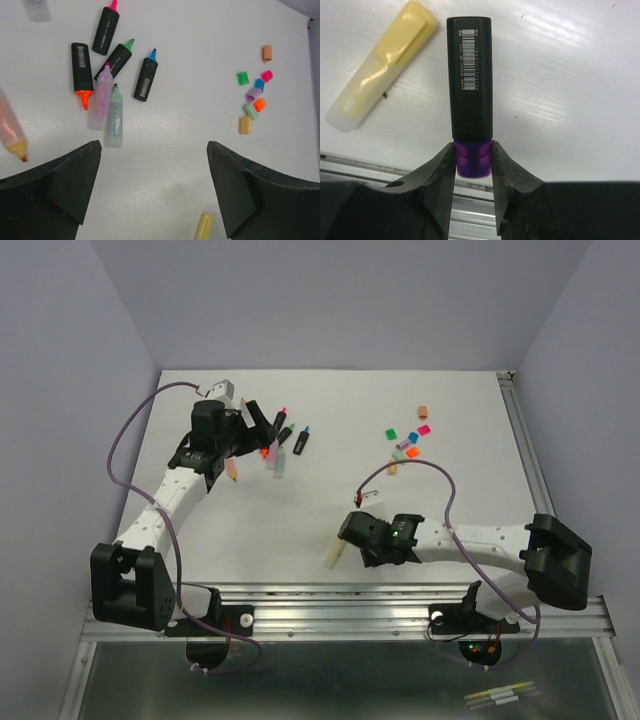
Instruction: Open the pen caps
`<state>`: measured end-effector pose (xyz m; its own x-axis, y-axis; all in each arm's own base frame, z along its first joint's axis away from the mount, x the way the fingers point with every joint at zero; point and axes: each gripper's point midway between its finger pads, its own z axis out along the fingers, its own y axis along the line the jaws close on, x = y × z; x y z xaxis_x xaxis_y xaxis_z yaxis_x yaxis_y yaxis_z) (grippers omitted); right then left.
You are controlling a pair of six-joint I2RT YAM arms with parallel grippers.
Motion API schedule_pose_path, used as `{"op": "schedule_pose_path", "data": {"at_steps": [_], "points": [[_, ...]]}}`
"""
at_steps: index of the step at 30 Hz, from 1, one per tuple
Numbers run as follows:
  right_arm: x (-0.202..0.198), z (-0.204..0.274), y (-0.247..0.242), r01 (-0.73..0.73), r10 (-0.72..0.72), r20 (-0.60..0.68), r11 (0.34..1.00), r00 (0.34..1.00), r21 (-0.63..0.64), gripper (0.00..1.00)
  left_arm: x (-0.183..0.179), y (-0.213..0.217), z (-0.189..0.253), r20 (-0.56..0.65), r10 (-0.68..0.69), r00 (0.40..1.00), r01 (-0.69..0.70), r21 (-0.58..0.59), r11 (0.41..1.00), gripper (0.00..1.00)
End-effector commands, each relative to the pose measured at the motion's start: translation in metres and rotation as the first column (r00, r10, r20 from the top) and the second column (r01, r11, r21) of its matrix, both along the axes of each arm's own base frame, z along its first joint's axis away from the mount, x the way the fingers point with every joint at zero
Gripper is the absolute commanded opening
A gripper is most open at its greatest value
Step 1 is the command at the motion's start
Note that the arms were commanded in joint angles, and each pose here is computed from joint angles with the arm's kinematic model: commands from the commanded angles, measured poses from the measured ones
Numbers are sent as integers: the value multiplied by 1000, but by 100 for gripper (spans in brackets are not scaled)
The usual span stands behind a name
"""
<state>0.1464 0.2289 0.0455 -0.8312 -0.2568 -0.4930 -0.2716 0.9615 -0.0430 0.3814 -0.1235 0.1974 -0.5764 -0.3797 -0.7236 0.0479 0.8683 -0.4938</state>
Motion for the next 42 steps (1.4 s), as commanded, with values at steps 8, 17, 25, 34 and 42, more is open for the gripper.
{"op": "schedule_pose_path", "data": {"at_steps": [8, 17, 25, 34, 42], "points": [[96, 113, 45, -89, -26, 332, 941, 943, 327, 6, -33, -80, 49, 198, -362, 911, 400, -214, 891, 99], [129, 164, 91, -274, 64, 462, 873, 884, 403, 5, -50, -141, 41, 156, -483, 862, 507, -307, 805, 99], [145, 183, 103, -289, 52, 492, 861, 869, 419, 4, -46, -156, 31, 118, -468, 876, 480, -312, 820, 97], [165, 191, 111, -259, 13, 499, 867, 866, 426, 1, -51, -172, 33, 113, -502, 858, 510, -318, 799, 13], [158, 138, 109, -228, 53, 402, 888, 914, 399, 1, -28, -167, 46, 114, -416, 902, 428, -342, 836, 0]]}}
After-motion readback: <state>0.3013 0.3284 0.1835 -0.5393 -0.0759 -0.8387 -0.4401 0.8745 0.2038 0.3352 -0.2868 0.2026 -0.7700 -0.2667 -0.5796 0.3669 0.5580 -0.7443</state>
